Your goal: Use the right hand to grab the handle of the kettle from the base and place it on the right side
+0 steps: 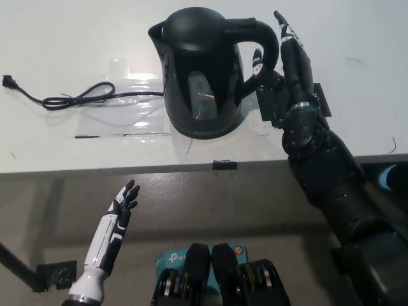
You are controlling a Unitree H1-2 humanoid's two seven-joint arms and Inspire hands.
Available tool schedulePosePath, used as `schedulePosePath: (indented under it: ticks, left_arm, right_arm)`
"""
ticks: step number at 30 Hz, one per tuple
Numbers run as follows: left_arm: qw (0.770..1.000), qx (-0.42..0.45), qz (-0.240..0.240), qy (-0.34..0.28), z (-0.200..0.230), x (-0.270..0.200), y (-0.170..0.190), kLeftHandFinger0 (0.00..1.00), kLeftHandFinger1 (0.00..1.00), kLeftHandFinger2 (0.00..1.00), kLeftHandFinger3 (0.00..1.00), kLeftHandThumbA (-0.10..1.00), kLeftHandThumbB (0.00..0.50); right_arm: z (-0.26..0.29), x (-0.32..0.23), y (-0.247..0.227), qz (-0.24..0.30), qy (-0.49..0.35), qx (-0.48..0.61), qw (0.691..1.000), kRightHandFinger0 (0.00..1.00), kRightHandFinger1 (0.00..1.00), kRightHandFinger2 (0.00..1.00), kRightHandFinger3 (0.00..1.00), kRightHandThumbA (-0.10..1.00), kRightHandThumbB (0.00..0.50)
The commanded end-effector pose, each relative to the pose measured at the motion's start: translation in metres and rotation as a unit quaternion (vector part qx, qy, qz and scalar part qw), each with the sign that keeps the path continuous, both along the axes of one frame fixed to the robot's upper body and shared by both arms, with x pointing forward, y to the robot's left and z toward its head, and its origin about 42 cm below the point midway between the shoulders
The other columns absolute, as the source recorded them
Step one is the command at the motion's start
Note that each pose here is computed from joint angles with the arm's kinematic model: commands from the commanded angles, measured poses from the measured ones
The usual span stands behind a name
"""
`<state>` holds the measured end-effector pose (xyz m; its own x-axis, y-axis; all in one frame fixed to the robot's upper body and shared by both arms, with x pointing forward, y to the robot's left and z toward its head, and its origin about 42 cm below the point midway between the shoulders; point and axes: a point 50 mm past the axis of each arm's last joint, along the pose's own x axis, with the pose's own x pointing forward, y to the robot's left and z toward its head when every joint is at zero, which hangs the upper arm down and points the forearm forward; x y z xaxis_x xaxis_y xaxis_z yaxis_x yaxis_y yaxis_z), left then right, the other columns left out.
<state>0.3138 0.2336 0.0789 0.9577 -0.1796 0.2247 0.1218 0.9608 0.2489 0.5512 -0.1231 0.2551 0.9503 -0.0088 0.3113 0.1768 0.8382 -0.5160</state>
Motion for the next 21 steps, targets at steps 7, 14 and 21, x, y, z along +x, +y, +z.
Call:
schedulePosePath:
  ticks: [7, 14, 21]
  left_arm:
    - [0.999, 0.009, -0.009, -0.044, 0.018, 0.011, 0.002, 1.00, 1.00, 1.00, 1.00, 1.00, 0.500]
    - [0.999, 0.000, -0.008, -0.044, 0.019, 0.013, 0.002, 1.00, 1.00, 1.00, 1.00, 1.00, 0.500]
    - [0.999, 0.004, -0.011, -0.047, 0.021, 0.014, 0.004, 1.00, 1.00, 1.00, 1.00, 1.00, 0.500]
  right_arm:
    - [0.081, 0.011, 0.012, -0.026, -0.148, 0.068, 0.986, 0.07, 0.22, 0.40, 0.43, 0.02, 0.209]
    - [0.100, 0.009, 0.019, -0.030, -0.212, 0.083, 0.973, 0.00, 0.04, 0.45, 0.48, -0.10, 0.060]
    - [0.097, 0.008, 0.021, -0.043, -0.212, 0.102, 0.971, 0.00, 0.00, 0.39, 0.44, -0.10, 0.086]
